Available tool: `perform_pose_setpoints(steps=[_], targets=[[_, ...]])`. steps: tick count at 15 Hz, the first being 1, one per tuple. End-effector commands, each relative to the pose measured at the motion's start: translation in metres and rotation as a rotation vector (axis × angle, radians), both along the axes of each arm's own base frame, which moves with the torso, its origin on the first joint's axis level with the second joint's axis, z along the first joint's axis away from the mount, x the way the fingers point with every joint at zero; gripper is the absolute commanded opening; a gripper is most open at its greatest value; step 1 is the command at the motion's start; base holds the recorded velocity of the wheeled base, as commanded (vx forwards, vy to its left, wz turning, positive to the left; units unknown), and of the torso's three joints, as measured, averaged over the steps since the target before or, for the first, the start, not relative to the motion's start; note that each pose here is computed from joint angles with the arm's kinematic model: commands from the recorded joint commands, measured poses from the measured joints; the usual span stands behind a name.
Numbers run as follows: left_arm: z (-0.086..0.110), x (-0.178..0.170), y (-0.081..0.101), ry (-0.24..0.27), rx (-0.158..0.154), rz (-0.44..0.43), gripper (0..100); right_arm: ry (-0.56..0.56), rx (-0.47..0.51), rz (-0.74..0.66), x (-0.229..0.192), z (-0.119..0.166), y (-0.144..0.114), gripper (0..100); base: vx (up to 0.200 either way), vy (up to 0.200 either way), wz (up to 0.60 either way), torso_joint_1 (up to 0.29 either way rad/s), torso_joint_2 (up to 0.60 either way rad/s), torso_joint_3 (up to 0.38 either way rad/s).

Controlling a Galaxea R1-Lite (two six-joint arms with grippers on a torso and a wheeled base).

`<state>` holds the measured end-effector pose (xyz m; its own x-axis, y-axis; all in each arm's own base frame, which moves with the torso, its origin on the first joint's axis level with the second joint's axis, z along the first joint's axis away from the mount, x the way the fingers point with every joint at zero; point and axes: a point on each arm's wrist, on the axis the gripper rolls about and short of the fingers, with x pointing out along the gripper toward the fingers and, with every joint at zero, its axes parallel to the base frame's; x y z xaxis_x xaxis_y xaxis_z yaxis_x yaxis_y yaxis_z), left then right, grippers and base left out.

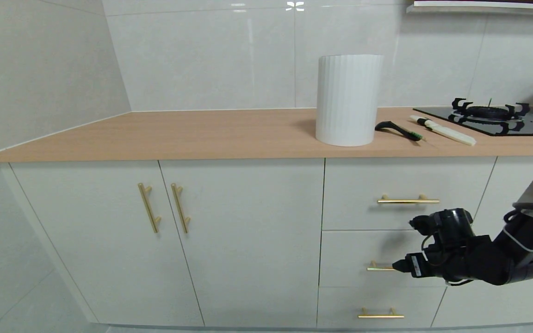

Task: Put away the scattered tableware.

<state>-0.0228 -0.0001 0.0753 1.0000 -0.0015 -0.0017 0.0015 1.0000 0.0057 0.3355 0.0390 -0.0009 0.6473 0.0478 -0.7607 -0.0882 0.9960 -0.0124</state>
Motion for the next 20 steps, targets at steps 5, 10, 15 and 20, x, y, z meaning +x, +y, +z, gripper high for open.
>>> perform_pose_setpoints(steps=[5, 10, 15, 20], targets=[[0.000, 0.000, 0.000, 0.000, -0.001, 0.000, 100, -0.074, -0.019, -0.061, 0.015, -0.045, 0.000, 100, 0.000, 0.000, 0.00, 0.000, 0.00, 0.000], [0.000, 0.000, 0.000, 0.000, -0.001, 0.000, 100, -0.113, -0.020, -0.065, 0.027, -0.049, 0.001, 100, 0.000, 0.000, 0.00, 0.000, 0.00, 0.000], [0.000, 0.000, 0.000, 0.000, 0.000, 0.000, 100, -0.122, -0.056, -0.107, 0.038, -0.058, -0.001, 100, 0.000, 0.000, 0.00, 0.000, 0.00, 0.000], [0.000, 0.000, 0.000, 0.000, 0.000, 0.000, 100, -0.066, -0.070, -0.099, 0.034, -0.064, -0.001, 100, 0.000, 0.000, 0.00, 0.000, 0.00, 0.000]])
